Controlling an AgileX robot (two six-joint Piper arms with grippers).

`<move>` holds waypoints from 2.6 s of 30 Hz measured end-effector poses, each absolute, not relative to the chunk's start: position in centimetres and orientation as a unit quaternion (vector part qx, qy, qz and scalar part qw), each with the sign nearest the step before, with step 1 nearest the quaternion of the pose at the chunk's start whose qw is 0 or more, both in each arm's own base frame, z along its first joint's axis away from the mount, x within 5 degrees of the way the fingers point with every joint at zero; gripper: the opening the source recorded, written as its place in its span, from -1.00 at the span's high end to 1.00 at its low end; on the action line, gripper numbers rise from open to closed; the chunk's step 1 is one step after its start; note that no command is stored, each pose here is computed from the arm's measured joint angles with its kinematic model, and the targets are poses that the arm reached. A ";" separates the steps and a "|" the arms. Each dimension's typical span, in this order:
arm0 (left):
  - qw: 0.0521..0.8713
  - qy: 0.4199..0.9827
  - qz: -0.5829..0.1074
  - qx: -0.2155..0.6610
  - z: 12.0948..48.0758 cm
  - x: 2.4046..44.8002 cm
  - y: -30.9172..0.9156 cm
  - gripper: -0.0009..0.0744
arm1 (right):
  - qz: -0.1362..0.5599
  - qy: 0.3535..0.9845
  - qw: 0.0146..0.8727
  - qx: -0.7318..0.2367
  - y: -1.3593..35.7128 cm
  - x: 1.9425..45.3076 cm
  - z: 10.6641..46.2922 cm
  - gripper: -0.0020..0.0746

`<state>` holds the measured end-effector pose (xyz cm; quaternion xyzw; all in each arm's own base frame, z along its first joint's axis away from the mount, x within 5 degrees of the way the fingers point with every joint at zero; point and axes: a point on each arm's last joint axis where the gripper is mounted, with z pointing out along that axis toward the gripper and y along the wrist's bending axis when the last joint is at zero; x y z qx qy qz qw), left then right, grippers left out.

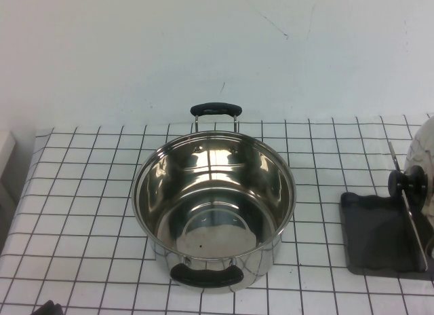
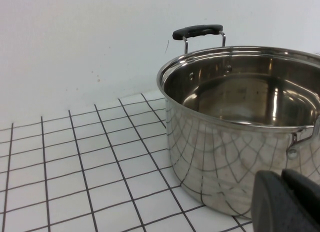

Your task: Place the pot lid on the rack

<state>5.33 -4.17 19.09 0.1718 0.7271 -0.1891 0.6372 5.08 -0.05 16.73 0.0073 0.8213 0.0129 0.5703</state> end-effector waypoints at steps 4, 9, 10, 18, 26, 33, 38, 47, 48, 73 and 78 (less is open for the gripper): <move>0.637 0.727 -0.189 0.172 19.1 5.3 -4.2 0.98 | 0.013 0.821 0.570 0.007 0.0 5.1 16.7 0.95; 0.637 0.727 -0.189 0.172 19.1 5.3 -4.2 0.98 | 0.013 0.821 0.570 0.007 0.0 5.1 16.7 0.95; 0.637 0.727 -0.189 0.172 19.1 5.3 -4.2 0.98 | 0.013 0.821 0.570 0.007 0.0 5.1 16.7 0.95; 0.660 0.712 -0.229 0.068 19.9 5.8 -3.5 0.98 | 0.012 0.821 0.570 0.007 0.0 5.1 16.7 0.95; 0.660 0.742 -0.108 -0.046 19.2 6.5 -0.6 0.98 | 0.012 0.821 0.570 0.006 0.0 5.1 16.7 0.95; 0.573 0.814 -0.039 0.089 16.9 5.6 -1.2 0.98 | 0.011 0.821 0.570 0.005 -0.1 5.1 16.7 0.95; 0.593 0.801 -0.023 0.079 17.2 5.4 -1.0 0.98 | 0.011 0.821 0.570 0.005 -0.1 5.1 16.7 0.95; 0.599 0.800 -0.032 -0.009 17.3 5.3 -0.5 0.98 | 0.011 0.821 0.570 0.005 -0.1 5.1 16.7 0.95; 0.598 0.800 -0.044 -0.024 17.3 5.3 -0.5 0.98 | 0.011 0.821 0.570 0.005 -0.1 5.1 16.7 0.95; 0.595 0.800 -0.077 -0.011 17.3 5.3 -0.8 0.98 | 0.010 0.821 0.570 0.005 -0.1 5.1 16.7 0.95; 0.595 0.800 -0.077 -0.011 17.3 5.3 -0.8 0.98 | 0.010 0.821 0.570 0.005 -0.1 5.1 16.7 0.95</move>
